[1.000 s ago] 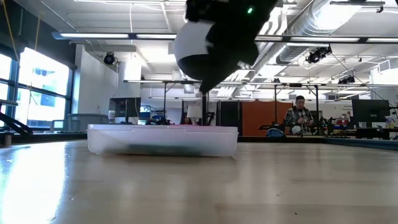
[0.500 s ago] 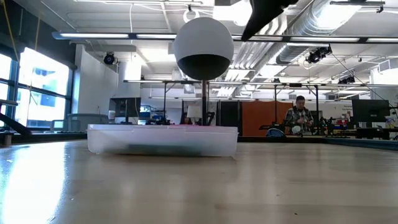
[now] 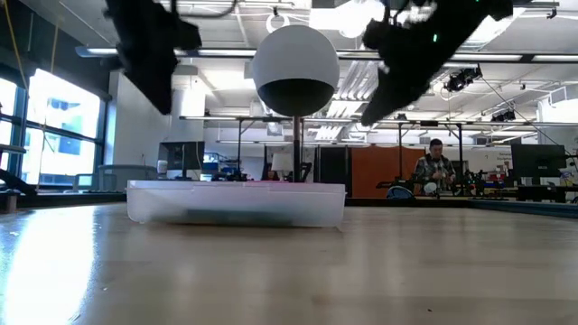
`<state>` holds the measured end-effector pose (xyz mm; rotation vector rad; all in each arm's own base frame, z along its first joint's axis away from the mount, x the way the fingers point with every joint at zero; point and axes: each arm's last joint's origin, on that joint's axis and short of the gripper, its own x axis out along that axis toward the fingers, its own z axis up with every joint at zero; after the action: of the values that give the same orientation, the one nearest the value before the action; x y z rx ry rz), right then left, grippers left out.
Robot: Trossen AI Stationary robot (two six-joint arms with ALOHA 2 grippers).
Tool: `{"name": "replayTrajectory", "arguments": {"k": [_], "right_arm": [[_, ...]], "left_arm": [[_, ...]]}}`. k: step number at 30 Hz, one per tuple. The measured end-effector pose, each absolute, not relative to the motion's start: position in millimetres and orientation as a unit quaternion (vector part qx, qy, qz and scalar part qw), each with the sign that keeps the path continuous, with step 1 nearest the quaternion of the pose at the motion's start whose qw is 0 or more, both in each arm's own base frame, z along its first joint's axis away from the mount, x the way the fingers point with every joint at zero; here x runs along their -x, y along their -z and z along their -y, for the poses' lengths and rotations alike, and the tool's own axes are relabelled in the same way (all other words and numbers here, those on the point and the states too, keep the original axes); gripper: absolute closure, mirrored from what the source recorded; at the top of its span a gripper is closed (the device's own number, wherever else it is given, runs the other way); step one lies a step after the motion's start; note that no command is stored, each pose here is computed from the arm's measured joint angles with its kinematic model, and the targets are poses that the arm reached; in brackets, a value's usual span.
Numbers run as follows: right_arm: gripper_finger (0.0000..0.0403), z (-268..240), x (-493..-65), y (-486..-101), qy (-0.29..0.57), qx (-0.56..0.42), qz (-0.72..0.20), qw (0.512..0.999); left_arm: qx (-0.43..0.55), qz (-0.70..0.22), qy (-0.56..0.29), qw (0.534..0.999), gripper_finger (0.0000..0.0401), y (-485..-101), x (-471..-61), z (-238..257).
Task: Pick & place school supplies into a supply box
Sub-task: Close the pink supply box
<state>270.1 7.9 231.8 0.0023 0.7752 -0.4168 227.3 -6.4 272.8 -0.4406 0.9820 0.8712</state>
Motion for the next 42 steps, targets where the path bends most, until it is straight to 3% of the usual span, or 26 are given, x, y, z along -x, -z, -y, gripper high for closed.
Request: {"name": "replayTrajectory", "arguments": {"k": [5, 10, 12, 17, 21, 28, 35, 42], "right_arm": [[0.0332, 25.2, -263.0, -193.0, 0.242, -0.062, -0.329, 0.911], [0.0386, 57.1, -252.9, -165.6, 0.299, -0.145, -0.295, 0.896], [0.0397, 65.2, -254.3, -158.2, 0.303, -0.148, -0.286, 0.897], [0.0401, 80.3, -268.8, -141.0, 0.303, -0.162, -0.309, 0.887], [0.0402, 88.0, -284.2, -125.9, 0.310, -0.178, -0.328, 0.874], [0.0402, 94.1, -314.0, -110.3, 0.279, -0.194, -0.350, 0.873], [0.0403, 92.2, -322.1, -113.9, 0.246, -0.195, -0.350, 0.883], [0.0403, 82.6, -323.5, -118.0, 0.234, -0.166, -0.353, 0.890]], "left_arm": [[0.228, -0.454, -0.389, 0.769, 0.0390, -237.5, -233.6, -33.0], [0.268, -0.447, -0.439, 0.732, 0.0380, -211.4, -219.7, -67.6], [0.294, -0.420, -0.433, 0.742, 0.0390, -202.1, -220.0, -77.5], [0.341, -0.376, -0.413, 0.756, 0.0385, -176.6, -215.3, -96.3], [0.356, -0.386, -0.428, 0.735, 0.0391, -157.5, -209.9, -104.4], [0.374, -0.389, -0.389, 0.747, 0.0385, -132.7, -226.4, -111.5], [0.378, -0.370, -0.359, 0.769, 0.0391, -125.8, -237.7, -115.0], [0.370, -0.359, -0.337, 0.788, 0.0388, -143.2, -232.6, -111.5]]}}
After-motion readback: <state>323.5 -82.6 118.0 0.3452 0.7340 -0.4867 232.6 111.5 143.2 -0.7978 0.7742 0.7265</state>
